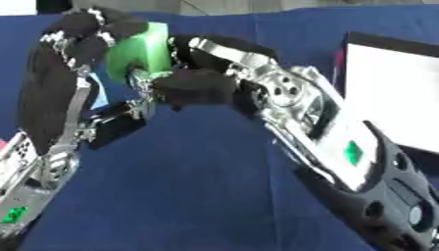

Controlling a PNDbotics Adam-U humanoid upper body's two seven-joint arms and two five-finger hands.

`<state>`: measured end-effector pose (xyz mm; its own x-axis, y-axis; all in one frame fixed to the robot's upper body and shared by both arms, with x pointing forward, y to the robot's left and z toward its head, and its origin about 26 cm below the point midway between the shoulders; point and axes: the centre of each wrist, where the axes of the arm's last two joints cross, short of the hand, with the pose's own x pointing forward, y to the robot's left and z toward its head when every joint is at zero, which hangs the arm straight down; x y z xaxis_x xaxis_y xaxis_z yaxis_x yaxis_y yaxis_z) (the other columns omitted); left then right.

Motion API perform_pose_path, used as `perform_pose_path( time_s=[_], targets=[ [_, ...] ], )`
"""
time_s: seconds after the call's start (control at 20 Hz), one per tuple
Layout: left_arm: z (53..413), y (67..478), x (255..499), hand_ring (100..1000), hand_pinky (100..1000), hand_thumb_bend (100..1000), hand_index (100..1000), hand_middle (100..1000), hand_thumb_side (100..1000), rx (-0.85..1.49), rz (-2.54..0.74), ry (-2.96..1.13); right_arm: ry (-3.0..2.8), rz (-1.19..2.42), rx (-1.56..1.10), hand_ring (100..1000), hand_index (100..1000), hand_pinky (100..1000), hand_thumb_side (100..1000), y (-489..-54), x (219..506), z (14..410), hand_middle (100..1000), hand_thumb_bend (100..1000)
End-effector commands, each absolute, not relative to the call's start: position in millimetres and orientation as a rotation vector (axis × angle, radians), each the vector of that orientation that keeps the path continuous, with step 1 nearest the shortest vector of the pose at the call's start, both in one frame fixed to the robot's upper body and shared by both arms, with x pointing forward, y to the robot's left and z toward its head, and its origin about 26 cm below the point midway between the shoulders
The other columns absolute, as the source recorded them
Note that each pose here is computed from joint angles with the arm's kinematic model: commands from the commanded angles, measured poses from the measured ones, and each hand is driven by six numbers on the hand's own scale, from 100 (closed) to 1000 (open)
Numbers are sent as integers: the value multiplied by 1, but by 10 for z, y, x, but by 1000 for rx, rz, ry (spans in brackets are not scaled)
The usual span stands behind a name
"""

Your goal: Pick up the objects with one hand, pass them to the other hand, and then place them into the box on the other side of the table.

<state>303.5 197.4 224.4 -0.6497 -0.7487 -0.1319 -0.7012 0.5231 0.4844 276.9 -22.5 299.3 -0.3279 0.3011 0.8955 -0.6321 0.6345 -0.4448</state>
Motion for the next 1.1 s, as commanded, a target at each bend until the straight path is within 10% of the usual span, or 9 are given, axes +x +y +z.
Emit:
perform_pose_path(
  time_s=[0.05, 0.5, 1.1],
  targets=[
    [2307, 1967, 2996, 537, 621, 166, 521, 453, 100, 1269, -791, -2690, -1665, 902, 293, 797, 787, 634, 455, -207, 2769, 3017, 674, 100],
    [2249, 2046, 2989, 690, 728, 672, 736, 623, 107, 1339, -875, -2576, -1678, 776, 304, 743, 626, 610, 397, -238, 2800, 3007, 547, 100],
    [2210, 2146, 2986, 810, 799, 847, 872, 762, 293, 1384, -971, -2383, -1706, 720, 266, 713, 561, 593, 285, -299, 2855, 3018, 495, 100]
  ],
)
